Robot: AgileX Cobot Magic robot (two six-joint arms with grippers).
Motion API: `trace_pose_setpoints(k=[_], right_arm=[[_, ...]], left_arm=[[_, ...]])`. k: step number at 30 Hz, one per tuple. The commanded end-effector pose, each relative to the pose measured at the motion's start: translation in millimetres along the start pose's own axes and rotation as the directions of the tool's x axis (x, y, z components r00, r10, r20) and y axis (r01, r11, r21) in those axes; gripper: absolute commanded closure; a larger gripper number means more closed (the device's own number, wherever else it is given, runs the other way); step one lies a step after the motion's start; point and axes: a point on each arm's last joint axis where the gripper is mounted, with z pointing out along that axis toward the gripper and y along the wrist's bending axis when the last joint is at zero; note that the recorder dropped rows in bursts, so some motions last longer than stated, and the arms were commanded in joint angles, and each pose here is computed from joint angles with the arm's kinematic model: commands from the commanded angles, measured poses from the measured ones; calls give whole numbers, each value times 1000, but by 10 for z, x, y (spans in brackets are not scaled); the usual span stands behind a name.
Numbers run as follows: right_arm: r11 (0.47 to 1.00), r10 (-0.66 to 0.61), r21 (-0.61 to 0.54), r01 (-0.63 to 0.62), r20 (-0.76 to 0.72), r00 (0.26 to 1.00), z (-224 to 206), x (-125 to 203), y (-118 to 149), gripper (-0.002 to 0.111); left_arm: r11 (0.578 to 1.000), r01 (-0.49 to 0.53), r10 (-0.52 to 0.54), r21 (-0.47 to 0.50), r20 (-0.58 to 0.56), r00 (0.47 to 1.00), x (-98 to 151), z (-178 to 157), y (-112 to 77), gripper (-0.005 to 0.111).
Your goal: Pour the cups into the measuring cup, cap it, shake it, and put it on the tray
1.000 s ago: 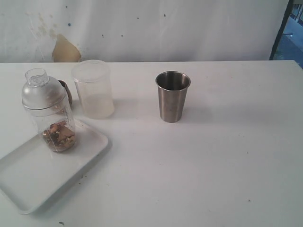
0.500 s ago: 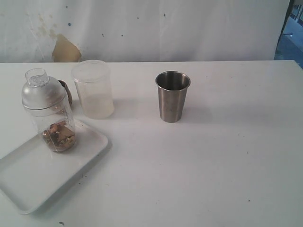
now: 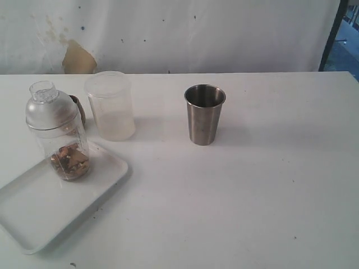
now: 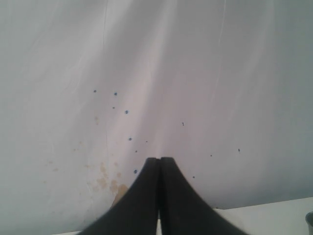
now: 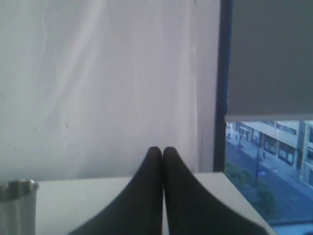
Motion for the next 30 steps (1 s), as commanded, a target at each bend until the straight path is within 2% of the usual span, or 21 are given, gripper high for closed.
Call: trace_pose_setpoints(k=[1, 2, 5, 8, 30], right_arm=[[998, -24, 52, 29, -111, 994, -18, 240, -28, 108], [998, -43, 44, 53, -207, 977, -32, 327, -27, 108], [994, -89, 29, 103, -310, 947, -57, 419, -32, 108], [991, -110, 13, 132, -475, 873, -121, 568, -45, 108], [993, -95, 17, 117, -474, 875, -121, 568, -43, 108]], left_arm=[[1000, 7, -7, -5, 0, 1000, -2, -2, 4, 107], [1000, 7, -7, -5, 0, 1000, -2, -2, 4, 107], [1000, 7, -7, -5, 0, 1000, -2, -2, 4, 107], [1000, 7, -7, -5, 0, 1000, -2, -2, 4, 107], [1000, 7, -7, -5, 0, 1000, -2, -2, 4, 107]])
